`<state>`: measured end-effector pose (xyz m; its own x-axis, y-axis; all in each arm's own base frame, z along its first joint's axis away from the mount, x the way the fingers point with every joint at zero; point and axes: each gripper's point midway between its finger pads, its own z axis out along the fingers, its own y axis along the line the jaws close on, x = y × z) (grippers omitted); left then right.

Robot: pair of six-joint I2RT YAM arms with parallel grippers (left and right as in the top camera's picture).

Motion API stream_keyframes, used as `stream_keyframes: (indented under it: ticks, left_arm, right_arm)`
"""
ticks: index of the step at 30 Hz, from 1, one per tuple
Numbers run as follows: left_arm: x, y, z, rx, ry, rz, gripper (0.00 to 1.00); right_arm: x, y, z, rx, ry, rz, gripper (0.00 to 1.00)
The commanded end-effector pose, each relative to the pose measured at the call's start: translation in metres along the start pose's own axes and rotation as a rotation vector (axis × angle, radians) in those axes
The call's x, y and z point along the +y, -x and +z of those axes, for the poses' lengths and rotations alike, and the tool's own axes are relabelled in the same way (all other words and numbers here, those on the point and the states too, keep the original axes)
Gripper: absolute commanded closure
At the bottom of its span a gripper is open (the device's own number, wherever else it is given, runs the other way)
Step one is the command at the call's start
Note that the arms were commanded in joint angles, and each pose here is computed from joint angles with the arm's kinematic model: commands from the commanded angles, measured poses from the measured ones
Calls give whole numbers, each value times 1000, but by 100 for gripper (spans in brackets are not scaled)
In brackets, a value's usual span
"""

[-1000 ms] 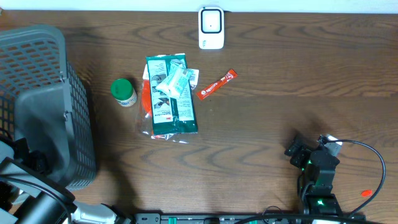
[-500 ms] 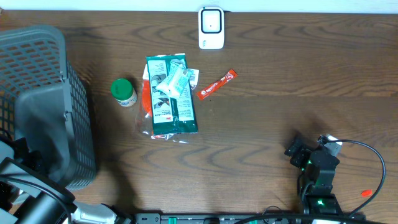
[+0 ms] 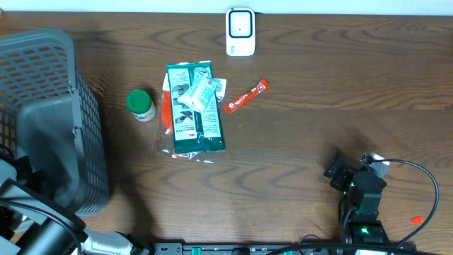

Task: Scan the item barcode
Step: 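Close the left gripper on the top of the orange snack packet, then lift the orange packet out of the basket with the left gripper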

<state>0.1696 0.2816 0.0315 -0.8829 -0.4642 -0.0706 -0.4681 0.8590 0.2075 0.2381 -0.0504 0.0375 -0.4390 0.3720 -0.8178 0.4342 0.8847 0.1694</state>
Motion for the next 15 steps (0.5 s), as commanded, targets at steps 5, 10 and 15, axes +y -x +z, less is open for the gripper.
stream_keyframes:
  ticks: [5, 10, 15]
  left_arm:
    - [-18, 31, -19, -88, 7, 41, 60]
    - [-31, 45, -31, -139, 18, 87, 65]
    - [-38, 53, -38, -172, 23, 112, 65]
  right_arm:
    - [-3, 1, 0, -9, -16, -10, 1]
    - [-3, 2, 0, -10, -16, -9, 1]
    - [-2, 2, 0, -11, -16, -9, 1]
